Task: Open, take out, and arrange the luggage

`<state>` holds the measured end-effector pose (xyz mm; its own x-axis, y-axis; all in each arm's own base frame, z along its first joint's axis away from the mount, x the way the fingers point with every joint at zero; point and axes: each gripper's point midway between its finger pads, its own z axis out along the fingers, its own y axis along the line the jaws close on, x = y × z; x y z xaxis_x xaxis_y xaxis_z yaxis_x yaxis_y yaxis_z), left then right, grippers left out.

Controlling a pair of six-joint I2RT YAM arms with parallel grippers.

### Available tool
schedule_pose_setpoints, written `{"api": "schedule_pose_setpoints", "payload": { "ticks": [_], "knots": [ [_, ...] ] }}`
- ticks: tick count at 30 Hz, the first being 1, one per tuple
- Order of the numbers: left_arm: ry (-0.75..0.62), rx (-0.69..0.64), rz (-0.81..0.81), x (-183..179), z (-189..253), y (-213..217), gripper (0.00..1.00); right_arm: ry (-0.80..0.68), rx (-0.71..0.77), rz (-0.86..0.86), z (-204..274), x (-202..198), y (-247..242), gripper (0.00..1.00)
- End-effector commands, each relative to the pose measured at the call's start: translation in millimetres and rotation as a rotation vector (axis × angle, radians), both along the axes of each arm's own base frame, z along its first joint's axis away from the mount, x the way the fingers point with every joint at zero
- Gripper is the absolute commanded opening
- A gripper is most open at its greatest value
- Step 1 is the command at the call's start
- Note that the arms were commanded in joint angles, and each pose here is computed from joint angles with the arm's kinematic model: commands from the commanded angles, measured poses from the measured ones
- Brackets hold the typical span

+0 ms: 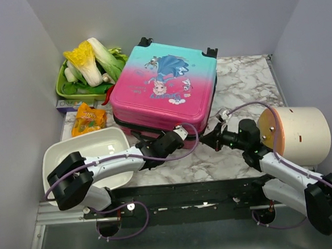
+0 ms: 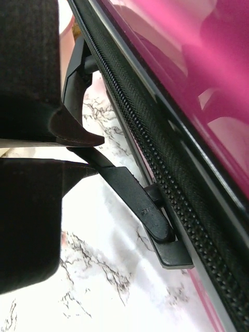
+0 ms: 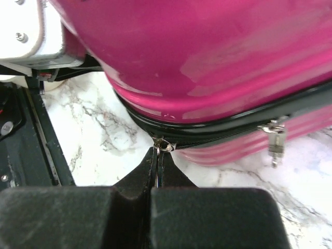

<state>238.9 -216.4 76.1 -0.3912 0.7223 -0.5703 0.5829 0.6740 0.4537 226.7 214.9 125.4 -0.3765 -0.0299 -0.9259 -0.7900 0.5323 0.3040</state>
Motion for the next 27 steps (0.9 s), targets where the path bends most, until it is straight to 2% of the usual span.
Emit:
{"api": "schedule_pose_setpoints", "payload": {
  "ticks": [1,2,6,11,15,18,19,21,25,27],
  "knots": [
    [-0.104,-0.321,0.286,27,38,-26,0.0,0.001,0.069,0.201,24,-42,32,0.01],
    [-0.079,-0.35,0.273,24,36,-35,0.0,0.0,0.066,0.225,25,-49,40,0.01],
    [0.001,-0.444,0.21,0,33,-82,0.0,-0.009,0.033,0.14,24,-44,56,0.01],
    [-0.035,-0.44,0.205,-8,36,-108,0.0,-0.023,0.056,0.129,29,-53,78,0.01],
    [0.009,-0.483,0.19,-21,44,-117,0.0,0.004,0.039,0.007,27,-36,70,0.01],
    [0.02,-0.511,0.194,-31,50,-102,0.66,0.051,0.008,-0.123,13,-25,53,0.01],
    [0.017,-0.563,0.194,-34,64,-99,0.98,0.04,0.015,-0.171,16,-20,47,0.01],
    [0.034,-0.586,0.183,-43,62,-89,0.99,0.057,0.007,-0.213,11,-18,40,0.01],
    [-0.012,-0.69,0.161,-48,95,-69,0.99,0.082,-0.027,-0.398,0,0,16,0.01],
    [-0.023,-0.722,0.146,-50,107,-62,0.99,0.085,-0.055,-0.437,-5,4,9,0.01]
  ]
}}
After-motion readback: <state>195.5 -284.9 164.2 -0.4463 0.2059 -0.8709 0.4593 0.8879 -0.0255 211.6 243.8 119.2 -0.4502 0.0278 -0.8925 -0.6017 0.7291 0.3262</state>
